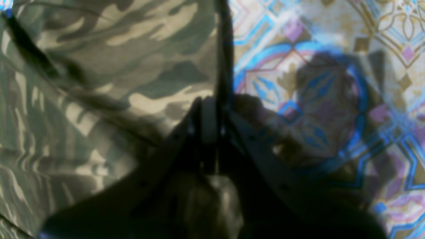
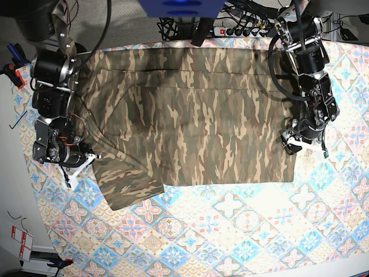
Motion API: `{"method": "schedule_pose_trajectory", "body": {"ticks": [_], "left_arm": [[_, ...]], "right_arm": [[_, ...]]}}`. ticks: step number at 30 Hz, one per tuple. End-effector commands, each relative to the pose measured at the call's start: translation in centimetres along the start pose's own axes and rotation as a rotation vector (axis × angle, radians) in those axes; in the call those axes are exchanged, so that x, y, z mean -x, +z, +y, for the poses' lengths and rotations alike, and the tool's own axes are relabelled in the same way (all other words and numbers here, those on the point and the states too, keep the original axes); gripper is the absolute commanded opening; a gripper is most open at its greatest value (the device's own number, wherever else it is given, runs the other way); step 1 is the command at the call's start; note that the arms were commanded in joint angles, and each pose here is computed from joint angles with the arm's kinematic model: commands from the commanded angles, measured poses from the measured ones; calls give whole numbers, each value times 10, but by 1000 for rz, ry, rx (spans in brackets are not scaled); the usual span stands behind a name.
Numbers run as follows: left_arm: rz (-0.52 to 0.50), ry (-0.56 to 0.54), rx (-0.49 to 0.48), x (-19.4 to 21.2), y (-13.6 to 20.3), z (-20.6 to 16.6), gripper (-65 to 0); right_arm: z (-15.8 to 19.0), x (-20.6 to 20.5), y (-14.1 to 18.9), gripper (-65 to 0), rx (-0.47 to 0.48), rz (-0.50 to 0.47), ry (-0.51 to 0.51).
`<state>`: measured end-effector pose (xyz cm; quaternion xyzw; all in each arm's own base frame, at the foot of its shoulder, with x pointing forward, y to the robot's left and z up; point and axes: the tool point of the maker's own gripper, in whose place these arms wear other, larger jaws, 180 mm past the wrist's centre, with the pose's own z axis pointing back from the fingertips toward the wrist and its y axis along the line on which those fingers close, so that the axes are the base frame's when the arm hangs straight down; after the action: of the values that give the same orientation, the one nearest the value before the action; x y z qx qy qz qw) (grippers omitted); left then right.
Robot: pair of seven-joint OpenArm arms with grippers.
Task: Fold the T-shirt properly
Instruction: 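Lower the left gripper onto the opposite side edge and grasp it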
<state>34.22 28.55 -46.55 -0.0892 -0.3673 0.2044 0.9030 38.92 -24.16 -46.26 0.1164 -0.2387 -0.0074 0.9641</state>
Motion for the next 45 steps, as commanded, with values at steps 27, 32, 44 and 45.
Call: {"method": "schedule_pose_trajectory", "body": {"ticks": [27,32,44,45], "left_arm": [[18,-68,12,32,5,-3,-650],[31,-110,3,41,23,1,-650],[5,-150,-46,53,61,25,-650],[5,-150,-46,53,61,25,-650]], "right_arm": [[-4,-27,10,-647,5,-64,12],[-4,-27,10,-647,5,-64,12],[-1,-26,9,-647,1,-62,14],[4,-26,7,-647,-8,-61,14]]}}
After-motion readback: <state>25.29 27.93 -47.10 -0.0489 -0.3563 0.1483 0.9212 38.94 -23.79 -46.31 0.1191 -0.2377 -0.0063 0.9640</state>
